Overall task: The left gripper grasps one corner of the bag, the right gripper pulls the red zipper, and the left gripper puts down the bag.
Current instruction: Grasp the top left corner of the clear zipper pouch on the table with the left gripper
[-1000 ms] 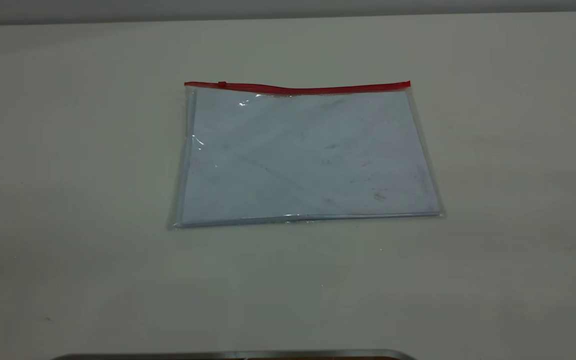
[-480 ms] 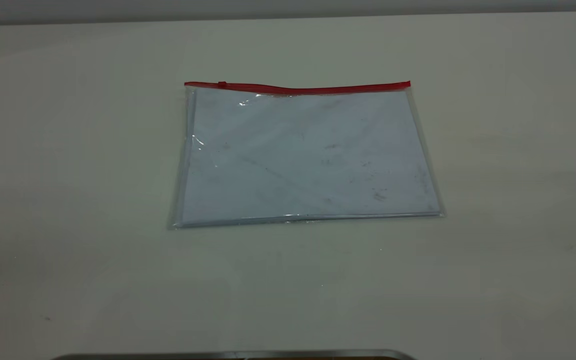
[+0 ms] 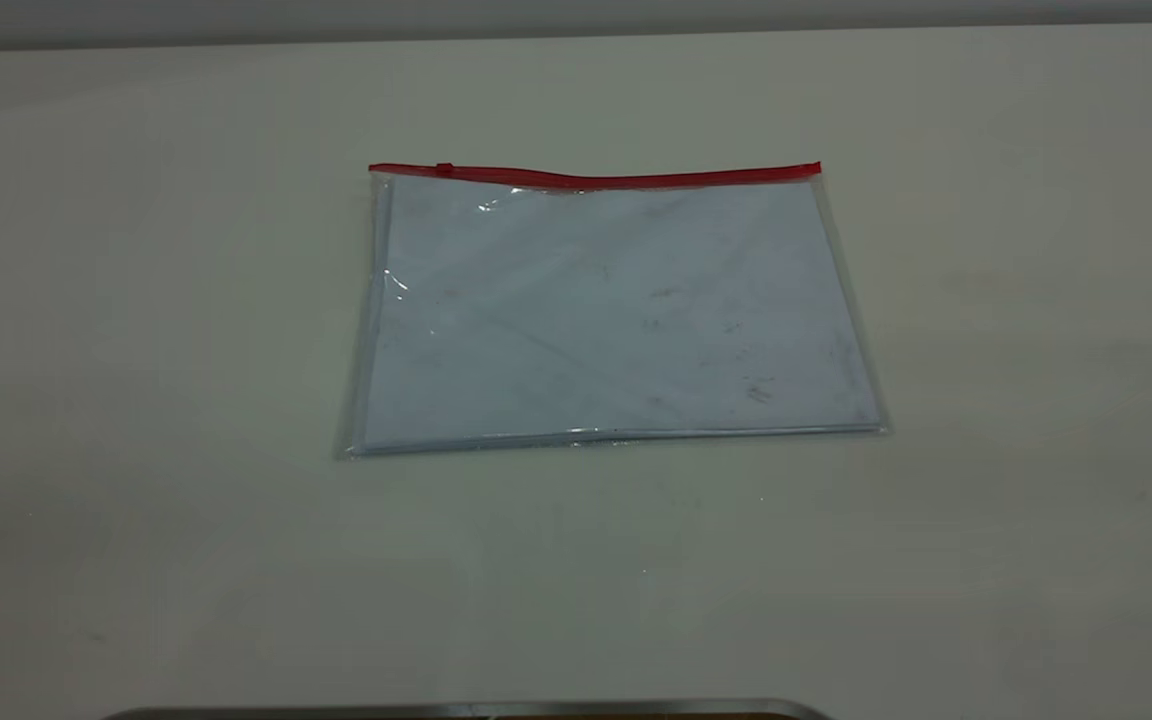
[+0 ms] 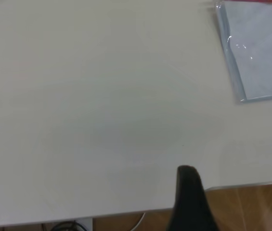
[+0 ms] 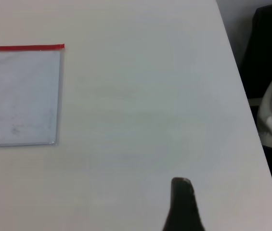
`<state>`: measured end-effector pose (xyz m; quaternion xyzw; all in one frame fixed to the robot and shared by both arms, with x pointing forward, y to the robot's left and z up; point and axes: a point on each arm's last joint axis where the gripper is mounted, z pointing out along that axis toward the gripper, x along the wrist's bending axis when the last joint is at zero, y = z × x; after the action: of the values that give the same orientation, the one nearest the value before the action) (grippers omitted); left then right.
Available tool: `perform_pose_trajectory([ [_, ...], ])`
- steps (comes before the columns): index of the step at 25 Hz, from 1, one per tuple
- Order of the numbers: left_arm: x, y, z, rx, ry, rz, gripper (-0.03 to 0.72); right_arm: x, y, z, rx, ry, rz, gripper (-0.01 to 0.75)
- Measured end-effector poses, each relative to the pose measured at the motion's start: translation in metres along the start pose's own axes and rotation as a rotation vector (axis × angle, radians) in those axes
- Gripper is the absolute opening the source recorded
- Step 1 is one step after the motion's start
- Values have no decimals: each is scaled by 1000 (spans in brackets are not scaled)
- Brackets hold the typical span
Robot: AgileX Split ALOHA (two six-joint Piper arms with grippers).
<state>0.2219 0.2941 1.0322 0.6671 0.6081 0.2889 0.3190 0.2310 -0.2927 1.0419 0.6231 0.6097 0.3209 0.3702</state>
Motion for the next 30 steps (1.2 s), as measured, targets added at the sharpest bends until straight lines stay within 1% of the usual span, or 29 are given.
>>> perform_pose_trajectory([
  [4,-1,1,0,-4,-9,-13,581,0,0,0,0,0,0,588],
  [7,0,18,-3,-30,-6,-35,581,1,0,0,-1,9,4,588],
  [9,1,39,-3,-22,-6,-50,581,2,1,0,-7,17,9,588],
  [11,3,65,-2,-4,-7,-57,581,2,4,-2,-36,22,20,588],
  [13,6,93,8,48,-7,-64,581,3,12,-9,-91,36,31,588],
  [15,8,122,21,81,-19,-77,581,5,22,-12,-99,68,47,588],
  [17,8,147,44,129,-47,-106,581,6,35,-10,-64,91,62,588],
  [18,9,157,55,134,-60,-120,581,5,43,-5,-32,100,70,588],
  [21,10,177,105,201,-99,-167,581,3,70,14,58,115,83,588],
  [24,10,184,155,254,-137,-221,581,-1,95,39,120,119,85,588],
  [25,11,185,170,257,-146,-227,581,-2,101,49,143,120,90,588],
  [30,12,184,244,328,-192,-215,581,-3,118,99,219,152,115,588],
])
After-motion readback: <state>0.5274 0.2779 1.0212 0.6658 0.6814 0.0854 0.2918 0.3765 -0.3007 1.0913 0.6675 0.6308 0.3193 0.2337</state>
